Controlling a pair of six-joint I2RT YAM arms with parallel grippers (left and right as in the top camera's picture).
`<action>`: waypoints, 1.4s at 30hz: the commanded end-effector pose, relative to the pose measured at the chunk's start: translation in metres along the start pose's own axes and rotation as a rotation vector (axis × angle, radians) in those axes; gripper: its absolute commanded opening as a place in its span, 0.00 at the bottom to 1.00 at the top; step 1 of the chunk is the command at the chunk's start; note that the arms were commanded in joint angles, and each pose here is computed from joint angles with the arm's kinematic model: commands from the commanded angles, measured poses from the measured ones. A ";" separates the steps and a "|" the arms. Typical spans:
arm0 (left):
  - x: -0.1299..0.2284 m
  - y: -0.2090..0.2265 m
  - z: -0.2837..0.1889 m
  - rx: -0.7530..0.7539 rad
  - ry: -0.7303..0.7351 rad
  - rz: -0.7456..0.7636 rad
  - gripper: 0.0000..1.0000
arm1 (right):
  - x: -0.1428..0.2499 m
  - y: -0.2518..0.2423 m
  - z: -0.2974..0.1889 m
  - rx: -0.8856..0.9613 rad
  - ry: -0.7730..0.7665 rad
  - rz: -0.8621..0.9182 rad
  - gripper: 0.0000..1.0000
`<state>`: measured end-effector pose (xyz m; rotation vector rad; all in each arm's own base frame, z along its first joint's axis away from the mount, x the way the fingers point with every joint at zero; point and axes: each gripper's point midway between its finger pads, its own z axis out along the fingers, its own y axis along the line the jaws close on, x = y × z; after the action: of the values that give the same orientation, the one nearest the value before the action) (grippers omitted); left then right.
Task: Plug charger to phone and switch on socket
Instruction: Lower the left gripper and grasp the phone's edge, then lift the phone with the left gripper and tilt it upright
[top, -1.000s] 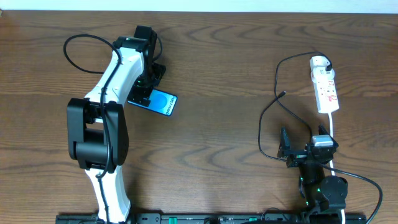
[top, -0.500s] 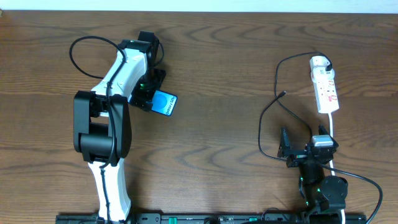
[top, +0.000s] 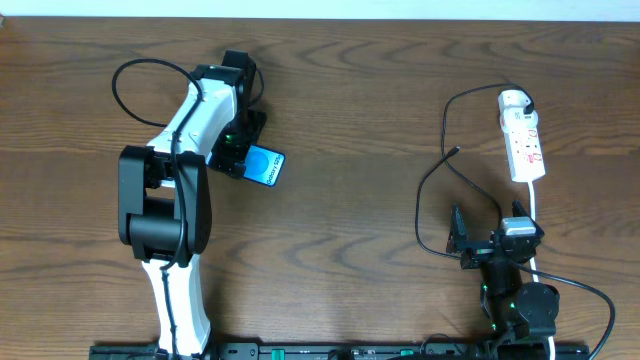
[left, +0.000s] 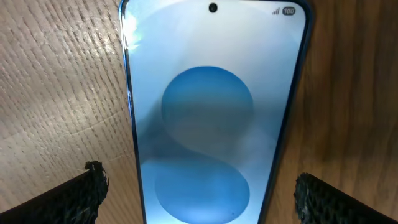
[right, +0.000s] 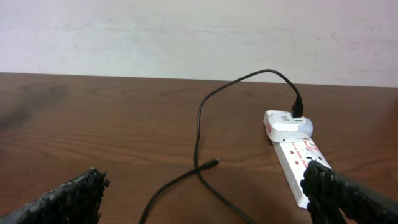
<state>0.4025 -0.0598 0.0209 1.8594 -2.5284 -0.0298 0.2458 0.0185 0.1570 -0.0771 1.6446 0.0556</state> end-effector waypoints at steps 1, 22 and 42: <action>-0.006 0.005 0.006 -0.025 -0.030 0.022 0.98 | 0.001 0.001 0.000 -0.002 0.000 -0.012 0.99; -0.007 0.002 0.010 -0.010 -0.036 0.074 0.98 | 0.001 0.001 0.000 -0.002 0.000 -0.012 0.99; -0.006 0.008 0.029 -0.009 -0.035 0.040 0.98 | 0.001 0.001 0.000 -0.002 0.000 -0.012 0.99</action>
<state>0.4018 -0.0563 -0.0005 1.7960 -2.6100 -0.0279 0.2458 0.0185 0.1570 -0.0771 1.6446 0.0556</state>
